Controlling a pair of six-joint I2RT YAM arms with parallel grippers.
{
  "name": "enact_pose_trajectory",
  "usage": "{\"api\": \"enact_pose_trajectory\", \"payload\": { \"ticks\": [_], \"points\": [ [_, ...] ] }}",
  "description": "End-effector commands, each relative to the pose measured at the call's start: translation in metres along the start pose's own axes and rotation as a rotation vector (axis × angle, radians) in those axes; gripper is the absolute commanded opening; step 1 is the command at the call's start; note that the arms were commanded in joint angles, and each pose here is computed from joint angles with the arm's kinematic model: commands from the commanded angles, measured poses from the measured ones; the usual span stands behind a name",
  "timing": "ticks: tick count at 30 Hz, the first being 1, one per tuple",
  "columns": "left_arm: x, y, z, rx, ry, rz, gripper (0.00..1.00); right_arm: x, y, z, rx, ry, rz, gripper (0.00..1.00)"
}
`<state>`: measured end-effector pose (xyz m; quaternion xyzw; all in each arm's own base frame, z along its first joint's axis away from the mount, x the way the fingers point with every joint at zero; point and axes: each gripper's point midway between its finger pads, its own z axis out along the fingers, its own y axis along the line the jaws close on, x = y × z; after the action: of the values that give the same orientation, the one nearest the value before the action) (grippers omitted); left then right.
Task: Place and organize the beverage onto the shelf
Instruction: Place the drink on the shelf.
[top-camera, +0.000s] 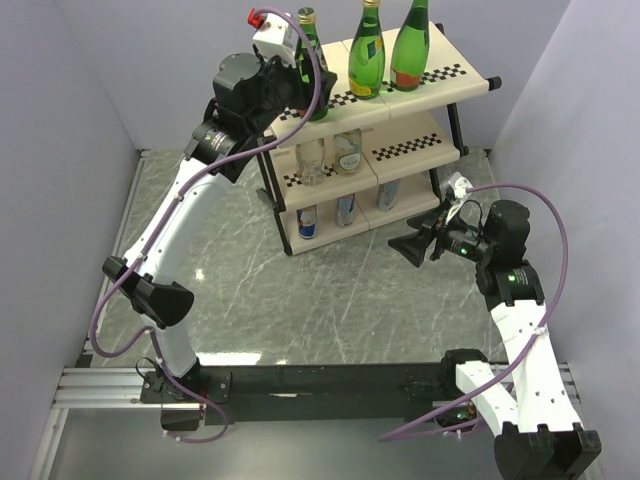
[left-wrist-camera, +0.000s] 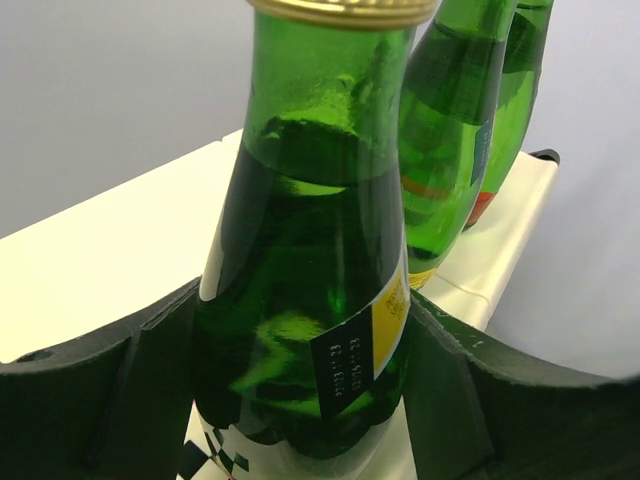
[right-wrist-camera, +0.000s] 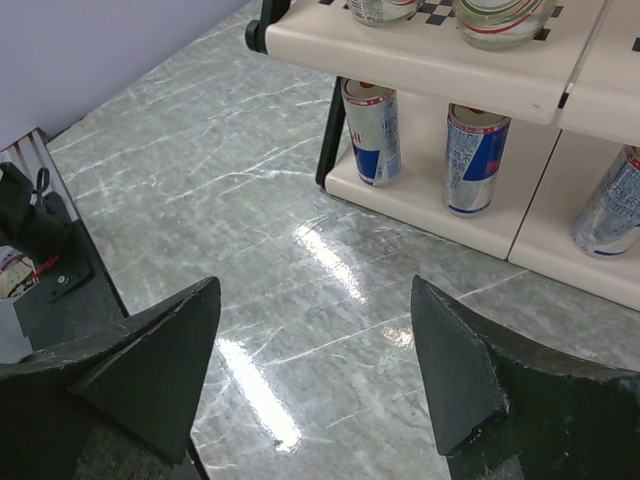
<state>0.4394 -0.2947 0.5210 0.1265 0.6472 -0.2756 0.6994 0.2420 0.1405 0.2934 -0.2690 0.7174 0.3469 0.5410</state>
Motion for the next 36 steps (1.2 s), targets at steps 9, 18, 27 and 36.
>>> {"api": "enact_pose_trajectory", "payload": {
  "ticks": [9, 18, 27, 36],
  "points": [
    [-0.078, -0.02, -0.015, 0.074, -0.223, -0.035, 0.89, -0.009, 0.002, -0.002, -0.003, -0.034, -0.035, 0.82],
    [-0.097, -0.029, -0.033, 0.116, -0.255, -0.033, 1.0, -0.009, -0.001, -0.001, 0.008, -0.03, -0.041, 0.82],
    [-0.118, -0.048, -0.071, 0.203, -0.261, -0.052, 0.99, -0.009, -0.005, -0.002, 0.031, -0.031, -0.05, 0.82],
    [-0.102, -0.032, -0.139, 0.131, -0.253, -0.046, 0.99, -0.019, -0.021, -0.009, 0.146, -0.053, -0.093, 0.83]
  ]
}}
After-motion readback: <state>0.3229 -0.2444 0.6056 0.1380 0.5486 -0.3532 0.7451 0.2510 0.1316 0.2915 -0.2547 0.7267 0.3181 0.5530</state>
